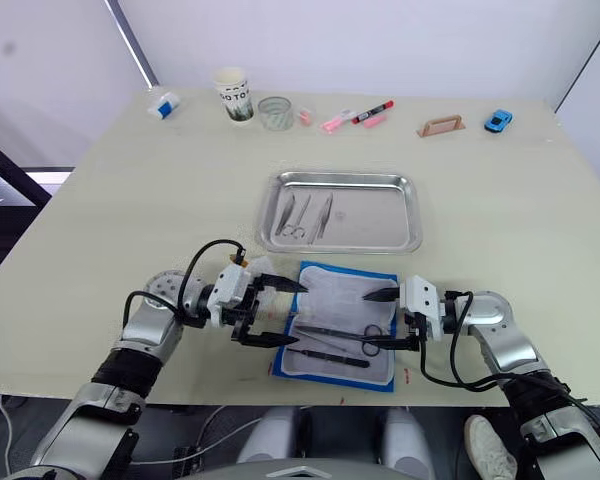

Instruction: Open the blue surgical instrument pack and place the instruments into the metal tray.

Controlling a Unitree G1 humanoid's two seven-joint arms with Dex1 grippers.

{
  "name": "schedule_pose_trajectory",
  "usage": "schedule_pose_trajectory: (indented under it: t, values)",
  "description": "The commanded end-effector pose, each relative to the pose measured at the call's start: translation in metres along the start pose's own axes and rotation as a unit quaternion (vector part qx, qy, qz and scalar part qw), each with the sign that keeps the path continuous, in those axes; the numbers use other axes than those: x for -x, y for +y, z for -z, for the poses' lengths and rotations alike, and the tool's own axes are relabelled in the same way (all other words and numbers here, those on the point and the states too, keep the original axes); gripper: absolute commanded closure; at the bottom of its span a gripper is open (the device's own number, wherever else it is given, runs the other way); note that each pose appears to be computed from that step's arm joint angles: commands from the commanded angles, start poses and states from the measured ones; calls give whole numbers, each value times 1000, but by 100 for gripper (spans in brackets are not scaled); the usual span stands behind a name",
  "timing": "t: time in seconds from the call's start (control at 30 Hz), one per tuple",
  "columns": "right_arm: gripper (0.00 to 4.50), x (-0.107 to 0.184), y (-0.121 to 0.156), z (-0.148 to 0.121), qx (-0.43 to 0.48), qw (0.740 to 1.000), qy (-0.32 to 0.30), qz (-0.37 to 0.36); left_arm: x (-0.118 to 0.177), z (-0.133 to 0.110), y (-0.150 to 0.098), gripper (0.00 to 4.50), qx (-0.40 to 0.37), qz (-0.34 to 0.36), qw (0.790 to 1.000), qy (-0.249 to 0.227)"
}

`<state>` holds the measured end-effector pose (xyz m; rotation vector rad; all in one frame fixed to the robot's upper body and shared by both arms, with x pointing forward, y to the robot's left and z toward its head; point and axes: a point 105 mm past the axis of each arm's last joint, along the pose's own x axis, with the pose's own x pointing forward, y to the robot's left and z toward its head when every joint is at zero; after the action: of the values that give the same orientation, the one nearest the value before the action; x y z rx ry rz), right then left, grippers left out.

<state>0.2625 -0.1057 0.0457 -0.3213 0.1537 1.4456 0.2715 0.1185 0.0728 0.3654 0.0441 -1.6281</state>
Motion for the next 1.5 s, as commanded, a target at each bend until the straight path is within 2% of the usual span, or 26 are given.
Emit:
schedule_pose_trajectory:
  t: [0.03,0.1,0.4,0.73,1.17,1.4,1.5]
  values:
    - [75,2,15,38,-52,996,74,-7,-13,5,-2,8,7,10,1000,6]
    - [75,2,14,39,-53,996,74,-6,-17,1,-1,8,6,12,1000,6]
    - [75,1,14,39,-52,996,74,-6,-12,24,0,8,22,26,996,81]
    - [75,1,13,38,-50,996,72,-2,-25,44,-9,8,38,36,993,107]
    - [75,3,9,30,-44,997,61,11,-16,64,-20,8,63,50,989,126]
    - [75,14,0,-11,-49,998,10,23,-13,65,-19,8,61,51,988,135]
    - [1,21,-3,-36,-52,998,-23,29,-11,65,-19,0,59,54,987,137]
